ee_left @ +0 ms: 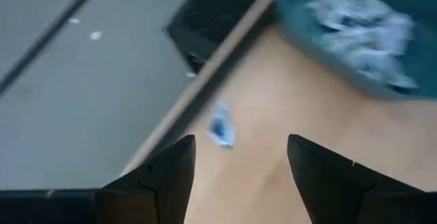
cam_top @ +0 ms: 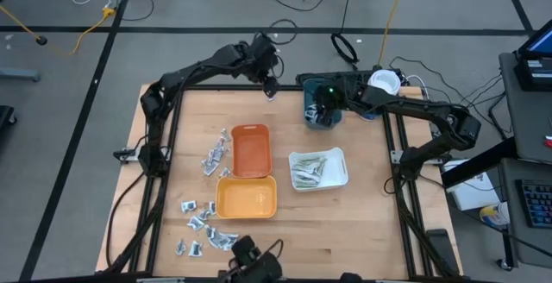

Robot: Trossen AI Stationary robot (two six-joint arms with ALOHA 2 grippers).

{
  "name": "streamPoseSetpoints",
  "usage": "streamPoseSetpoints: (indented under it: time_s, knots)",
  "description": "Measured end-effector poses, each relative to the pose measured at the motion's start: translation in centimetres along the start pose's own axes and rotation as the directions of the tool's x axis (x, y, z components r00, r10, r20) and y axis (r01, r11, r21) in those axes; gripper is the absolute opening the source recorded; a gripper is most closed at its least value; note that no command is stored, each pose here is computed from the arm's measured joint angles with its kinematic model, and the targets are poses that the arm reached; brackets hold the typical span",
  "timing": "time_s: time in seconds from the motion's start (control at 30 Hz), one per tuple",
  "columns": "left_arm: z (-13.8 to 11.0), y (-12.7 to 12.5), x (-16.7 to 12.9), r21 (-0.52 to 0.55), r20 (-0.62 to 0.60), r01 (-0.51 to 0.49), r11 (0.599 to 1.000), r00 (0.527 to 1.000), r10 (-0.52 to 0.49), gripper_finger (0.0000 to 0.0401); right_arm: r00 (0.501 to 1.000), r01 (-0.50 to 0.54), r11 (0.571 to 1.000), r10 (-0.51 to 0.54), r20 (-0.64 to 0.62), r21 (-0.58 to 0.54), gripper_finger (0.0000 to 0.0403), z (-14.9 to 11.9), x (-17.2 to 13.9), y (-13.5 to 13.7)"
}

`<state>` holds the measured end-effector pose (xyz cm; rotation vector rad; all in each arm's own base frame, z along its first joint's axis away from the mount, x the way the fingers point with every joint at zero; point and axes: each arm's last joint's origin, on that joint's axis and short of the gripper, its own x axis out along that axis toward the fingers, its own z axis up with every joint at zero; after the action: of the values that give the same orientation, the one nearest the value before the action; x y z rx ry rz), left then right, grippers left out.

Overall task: Pick & Place First Aid Supplies
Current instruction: Put the blue sachet into the blue bin

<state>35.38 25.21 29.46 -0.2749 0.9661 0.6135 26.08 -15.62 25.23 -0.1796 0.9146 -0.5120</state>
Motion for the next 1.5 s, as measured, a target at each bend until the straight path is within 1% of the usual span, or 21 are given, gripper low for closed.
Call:
streamPoseSetpoints:
  time_s: [0.07,0.13,0.23,0.43,0.6,0.73,0.9,1.1,1.13,1.33,1.5]
  knots:
    - [0.1,0.8,0.6,-0.001,0.004,-0.032,0.999,0.999,0.032,0.0232,1.000,-0.001,1.000,0.001,0.005,0.001,0.0225,0.1,0.0,0.0]
    - [-0.2,1.2,1.8,0.005,-0.027,-0.048,0.999,0.998,0.048,0.0228,1.000,-0.005,1.000,0.004,0.008,0.019,0.0223,0.1,0.0,0.2]
    - [-0.6,1.7,3.7,0.013,-0.068,-0.050,0.999,0.996,0.051,0.0224,1.000,-0.002,0.999,0.002,0.017,0.049,0.0220,0.2,0.0,0.2]
    - [-1.8,1.6,7.8,0.011,-0.159,-0.051,0.999,0.986,0.053,0.0223,0.999,0.002,0.994,-0.007,0.050,0.107,0.0220,0.5,-0.1,0.1]
    - [-2.7,1.3,10.4,-0.018,-0.219,-0.065,0.998,0.974,0.060,0.0223,0.996,-0.044,0.987,0.031,0.087,0.153,0.0219,0.8,-0.1,0.1]
    - [-3.0,1.3,11.5,-0.016,-0.230,-0.058,0.998,0.972,0.053,0.0223,0.995,-0.051,0.984,0.035,0.094,0.171,0.0219,0.9,-0.1,0.3]
    - [-3.3,1.2,12.8,-0.025,-0.228,-0.032,0.999,0.973,0.025,0.0223,0.994,-0.063,0.985,0.047,0.103,0.160,0.0219,1.2,-0.2,0.9]
    - [-3.6,1.1,14.1,-0.049,-0.226,0.020,0.999,0.974,-0.030,0.0223,0.989,-0.074,0.987,0.054,0.141,0.145,0.0216,1.7,-0.4,1.6]
    - [-3.7,1.3,14.2,-0.062,-0.228,0.039,0.997,0.972,-0.053,0.0223,0.987,-0.076,0.987,0.054,0.154,0.143,0.0216,1.9,-0.5,1.7]
    - [-4.0,2.2,14.4,-0.131,-0.242,0.075,0.989,0.965,-0.105,0.0223,0.978,-0.075,0.987,0.045,0.206,0.142,0.0215,2.4,-0.6,1.9]
    - [-4.2,2.4,14.7,-0.135,-0.248,0.094,0.986,0.960,-0.126,0.0221,0.972,-0.072,0.988,0.039,0.233,0.136,0.0215,2.7,-0.7,1.9]
